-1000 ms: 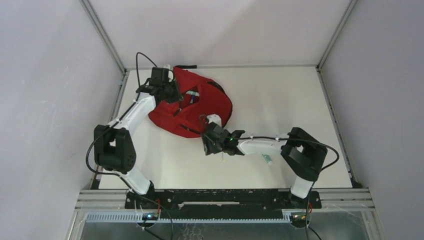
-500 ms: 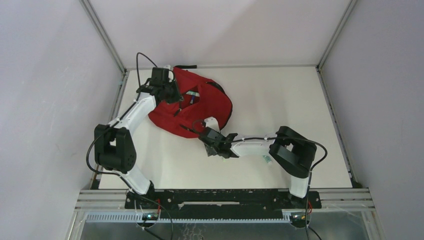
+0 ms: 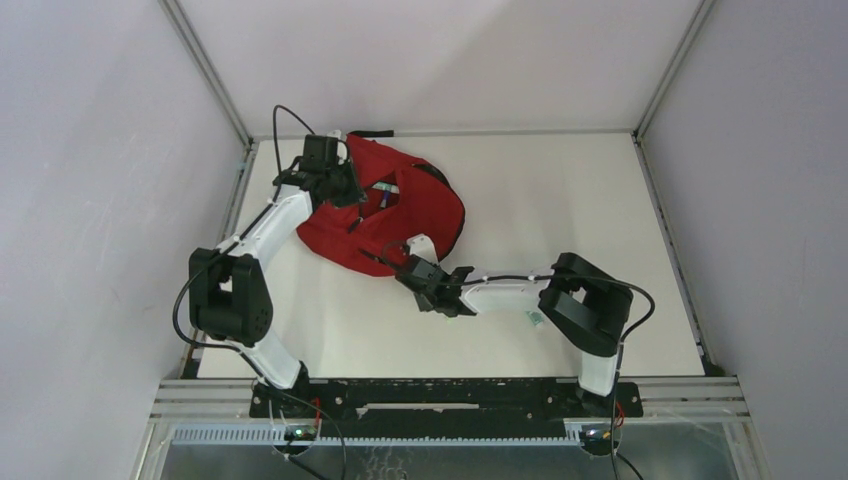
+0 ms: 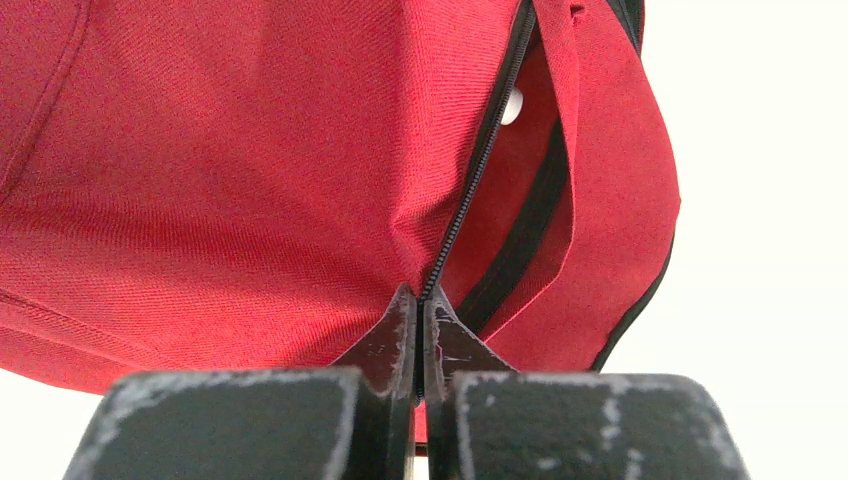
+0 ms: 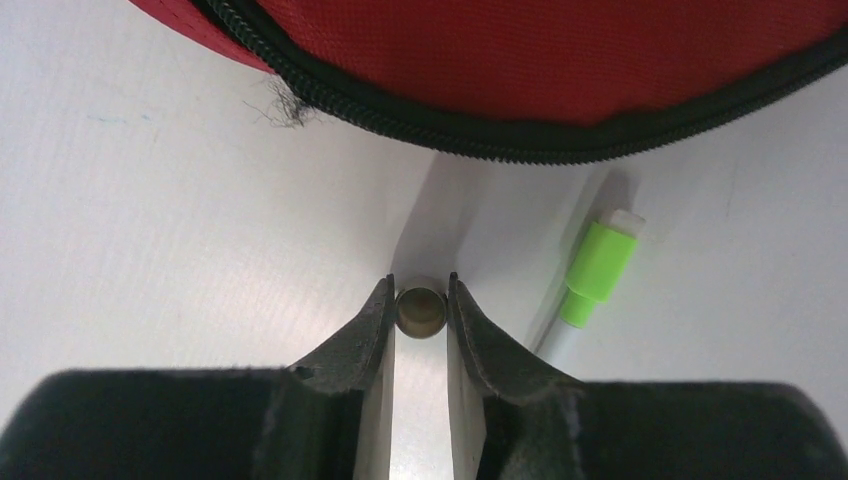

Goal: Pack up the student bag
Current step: Pick up the stationery from the center of the board, then place the stationery in the student bag.

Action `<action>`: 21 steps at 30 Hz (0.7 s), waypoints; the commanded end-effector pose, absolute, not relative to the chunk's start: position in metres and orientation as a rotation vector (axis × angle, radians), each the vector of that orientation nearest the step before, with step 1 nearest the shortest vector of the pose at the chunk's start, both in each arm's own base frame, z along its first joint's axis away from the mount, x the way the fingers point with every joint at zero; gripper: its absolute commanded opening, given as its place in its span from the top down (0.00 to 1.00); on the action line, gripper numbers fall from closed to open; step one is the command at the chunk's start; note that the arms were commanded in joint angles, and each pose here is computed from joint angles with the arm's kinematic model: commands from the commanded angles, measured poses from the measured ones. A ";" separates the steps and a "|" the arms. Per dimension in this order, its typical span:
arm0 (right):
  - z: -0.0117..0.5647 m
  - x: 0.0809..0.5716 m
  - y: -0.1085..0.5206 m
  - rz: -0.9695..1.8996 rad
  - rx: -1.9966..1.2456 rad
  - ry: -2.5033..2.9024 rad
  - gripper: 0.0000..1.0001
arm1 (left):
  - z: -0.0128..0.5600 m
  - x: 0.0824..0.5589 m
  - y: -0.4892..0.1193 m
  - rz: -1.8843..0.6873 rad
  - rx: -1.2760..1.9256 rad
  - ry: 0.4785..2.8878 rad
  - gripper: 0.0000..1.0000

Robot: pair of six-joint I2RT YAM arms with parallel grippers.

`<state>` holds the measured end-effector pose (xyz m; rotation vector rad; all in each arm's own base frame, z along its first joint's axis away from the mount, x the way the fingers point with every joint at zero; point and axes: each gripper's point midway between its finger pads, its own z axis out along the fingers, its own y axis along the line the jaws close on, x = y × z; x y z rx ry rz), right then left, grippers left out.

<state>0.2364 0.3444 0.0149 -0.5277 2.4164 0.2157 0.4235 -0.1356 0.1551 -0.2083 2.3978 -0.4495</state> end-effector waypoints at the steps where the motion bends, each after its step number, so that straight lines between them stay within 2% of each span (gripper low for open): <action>1: 0.069 0.249 0.348 0.297 -0.473 2.342 0.80 | 0.158 0.424 -0.142 -0.504 -0.194 2.382 1.00; 8: 0.137 0.287 0.352 0.437 -0.381 2.236 0.81 | 0.162 0.426 -0.143 -0.512 -0.191 2.375 1.00; 21: 0.195 0.396 0.389 0.607 -0.244 2.148 0.82 | 0.163 0.427 -0.149 -0.543 -0.176 2.384 1.00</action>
